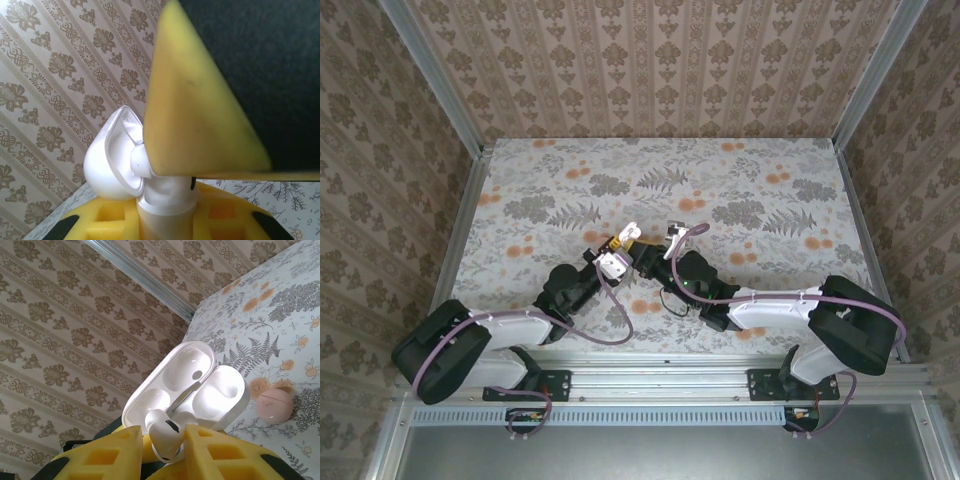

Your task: Insert wireless bluetooth earbuds into charging case

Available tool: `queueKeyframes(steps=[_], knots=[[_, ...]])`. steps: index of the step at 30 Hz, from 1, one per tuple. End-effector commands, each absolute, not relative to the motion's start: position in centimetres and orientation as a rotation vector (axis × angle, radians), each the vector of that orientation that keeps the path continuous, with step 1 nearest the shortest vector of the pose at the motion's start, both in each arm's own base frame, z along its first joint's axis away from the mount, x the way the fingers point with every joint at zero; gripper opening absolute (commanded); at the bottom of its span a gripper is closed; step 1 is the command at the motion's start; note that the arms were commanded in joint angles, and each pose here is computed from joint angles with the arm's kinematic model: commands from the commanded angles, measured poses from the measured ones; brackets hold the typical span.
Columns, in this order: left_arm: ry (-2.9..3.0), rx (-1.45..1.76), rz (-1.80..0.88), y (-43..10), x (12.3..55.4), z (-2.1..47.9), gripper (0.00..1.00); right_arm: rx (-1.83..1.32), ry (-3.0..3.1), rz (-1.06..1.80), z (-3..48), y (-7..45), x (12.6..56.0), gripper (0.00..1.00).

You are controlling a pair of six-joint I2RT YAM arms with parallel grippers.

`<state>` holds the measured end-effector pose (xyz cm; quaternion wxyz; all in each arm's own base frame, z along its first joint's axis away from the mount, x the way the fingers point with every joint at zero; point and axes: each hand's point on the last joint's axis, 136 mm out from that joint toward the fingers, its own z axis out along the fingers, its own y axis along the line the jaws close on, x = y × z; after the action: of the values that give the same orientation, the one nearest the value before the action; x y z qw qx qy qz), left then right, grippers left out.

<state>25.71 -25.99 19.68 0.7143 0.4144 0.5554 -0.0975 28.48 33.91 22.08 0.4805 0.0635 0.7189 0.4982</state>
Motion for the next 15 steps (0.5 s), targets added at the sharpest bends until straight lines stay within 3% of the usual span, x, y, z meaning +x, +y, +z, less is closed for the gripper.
queueKeyframes(steps=[1, 7, 15], knots=[[1.152, 0.901, -0.239, -26.17, 24.95, 21.80, 0.00, 0.154, 1.738, 1.262, 23.03, 34.66, 28.27, 0.32], [1.149, 0.903, -0.248, -26.21, 24.81, 21.87, 0.00, 0.147, 1.736, 1.264, 23.23, 34.53, 28.19, 0.39], [1.143, 0.906, -0.255, -26.15, 24.59, 22.07, 0.00, 0.163, 1.753, 1.256, 23.19, 34.22, 28.35, 0.32]])
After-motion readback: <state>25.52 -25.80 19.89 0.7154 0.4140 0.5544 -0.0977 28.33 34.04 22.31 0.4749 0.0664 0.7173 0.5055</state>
